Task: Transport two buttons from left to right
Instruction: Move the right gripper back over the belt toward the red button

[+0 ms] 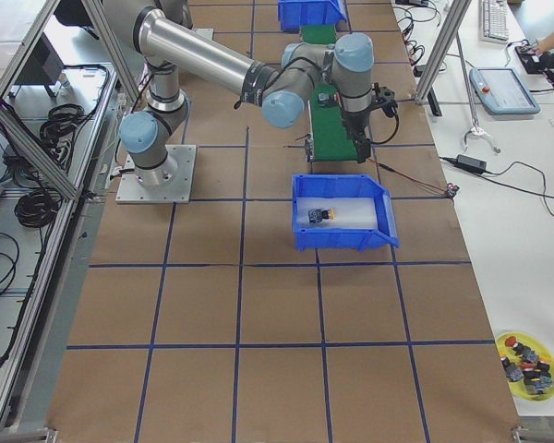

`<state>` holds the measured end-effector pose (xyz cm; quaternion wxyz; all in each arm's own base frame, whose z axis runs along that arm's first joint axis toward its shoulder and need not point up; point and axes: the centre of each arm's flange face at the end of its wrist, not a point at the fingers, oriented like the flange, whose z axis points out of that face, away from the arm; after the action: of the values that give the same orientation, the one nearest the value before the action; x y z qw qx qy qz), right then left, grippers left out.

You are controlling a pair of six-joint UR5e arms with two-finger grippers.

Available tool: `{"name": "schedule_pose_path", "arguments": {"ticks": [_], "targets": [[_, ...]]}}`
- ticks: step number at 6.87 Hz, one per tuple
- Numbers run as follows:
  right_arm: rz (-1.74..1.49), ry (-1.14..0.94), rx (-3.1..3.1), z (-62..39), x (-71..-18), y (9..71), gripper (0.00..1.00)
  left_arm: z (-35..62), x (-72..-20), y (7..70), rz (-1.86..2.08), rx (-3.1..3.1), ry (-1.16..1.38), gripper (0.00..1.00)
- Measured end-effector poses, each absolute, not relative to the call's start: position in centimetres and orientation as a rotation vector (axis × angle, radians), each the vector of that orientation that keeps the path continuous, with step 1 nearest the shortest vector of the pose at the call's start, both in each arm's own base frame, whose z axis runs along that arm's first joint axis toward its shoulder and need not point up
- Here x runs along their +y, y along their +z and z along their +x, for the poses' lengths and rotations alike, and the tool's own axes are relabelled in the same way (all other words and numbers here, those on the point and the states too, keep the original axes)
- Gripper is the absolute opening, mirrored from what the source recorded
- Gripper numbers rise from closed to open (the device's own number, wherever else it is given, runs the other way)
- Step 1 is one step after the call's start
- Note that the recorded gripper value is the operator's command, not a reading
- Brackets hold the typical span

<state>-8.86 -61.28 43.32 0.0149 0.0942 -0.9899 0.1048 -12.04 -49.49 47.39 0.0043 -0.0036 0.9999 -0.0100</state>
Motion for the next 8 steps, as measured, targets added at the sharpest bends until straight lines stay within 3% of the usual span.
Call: {"name": "schedule_pose_path", "arguments": {"ticks": [4,8], "targets": [[0.13,0.156,-3.173,6.4,-60.5,42.5,1.0,-12.0,-49.5,47.3,-0.011,3.133,-0.029,1.0],[-0.011,0.06,-3.207,14.5,-58.5,38.5,0.97,-12.0,-49.5,47.3,-0.011,3.133,-0.029,1.0]]}}
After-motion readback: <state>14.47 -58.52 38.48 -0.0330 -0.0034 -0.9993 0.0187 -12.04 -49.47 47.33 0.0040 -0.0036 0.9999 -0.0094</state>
